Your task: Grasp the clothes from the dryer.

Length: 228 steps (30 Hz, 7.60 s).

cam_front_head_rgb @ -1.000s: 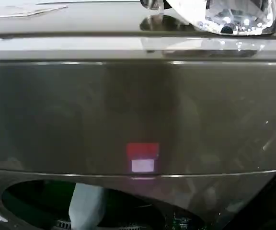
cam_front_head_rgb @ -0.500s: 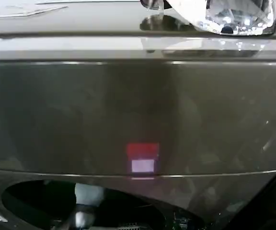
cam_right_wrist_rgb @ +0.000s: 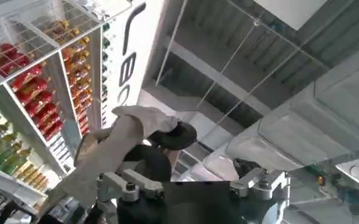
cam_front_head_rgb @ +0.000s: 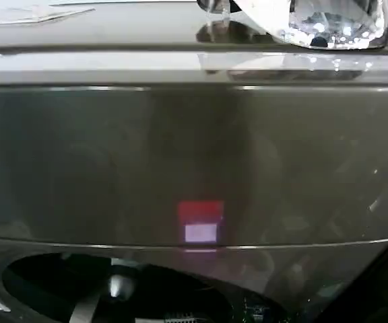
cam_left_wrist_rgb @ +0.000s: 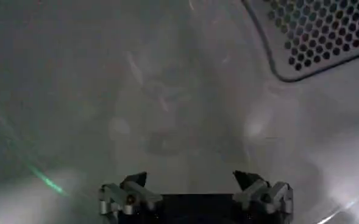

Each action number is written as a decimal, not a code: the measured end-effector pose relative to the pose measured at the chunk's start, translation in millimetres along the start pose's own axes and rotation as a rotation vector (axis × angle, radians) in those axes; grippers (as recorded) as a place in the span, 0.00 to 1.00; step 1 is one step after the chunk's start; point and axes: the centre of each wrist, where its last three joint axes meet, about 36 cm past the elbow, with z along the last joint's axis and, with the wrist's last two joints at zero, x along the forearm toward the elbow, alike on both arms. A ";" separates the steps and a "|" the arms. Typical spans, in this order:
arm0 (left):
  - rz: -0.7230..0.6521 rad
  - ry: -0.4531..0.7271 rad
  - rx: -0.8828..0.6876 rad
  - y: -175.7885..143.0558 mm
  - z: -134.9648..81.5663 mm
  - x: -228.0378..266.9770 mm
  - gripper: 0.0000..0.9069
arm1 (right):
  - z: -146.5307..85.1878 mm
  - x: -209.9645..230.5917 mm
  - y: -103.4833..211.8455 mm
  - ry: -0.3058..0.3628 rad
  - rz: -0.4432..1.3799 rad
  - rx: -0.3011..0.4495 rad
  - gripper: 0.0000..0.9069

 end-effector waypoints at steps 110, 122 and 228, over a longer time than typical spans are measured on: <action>0.852 0.516 -1.130 21.6 36.9 -56.0 0.00 | 7.5 -4.4 -16.0 -0.041 -0.012 0.005 1.00; 0.859 0.510 -1.117 18.7 37.1 -53.3 0.00 | 7.4 -4.3 -14.1 -0.042 -0.016 0.002 1.00; -0.157 -0.188 0.180 -17.8 79.0 67.9 0.00 | -10.0 -1.7 -4.6 -0.025 -0.029 -0.125 1.00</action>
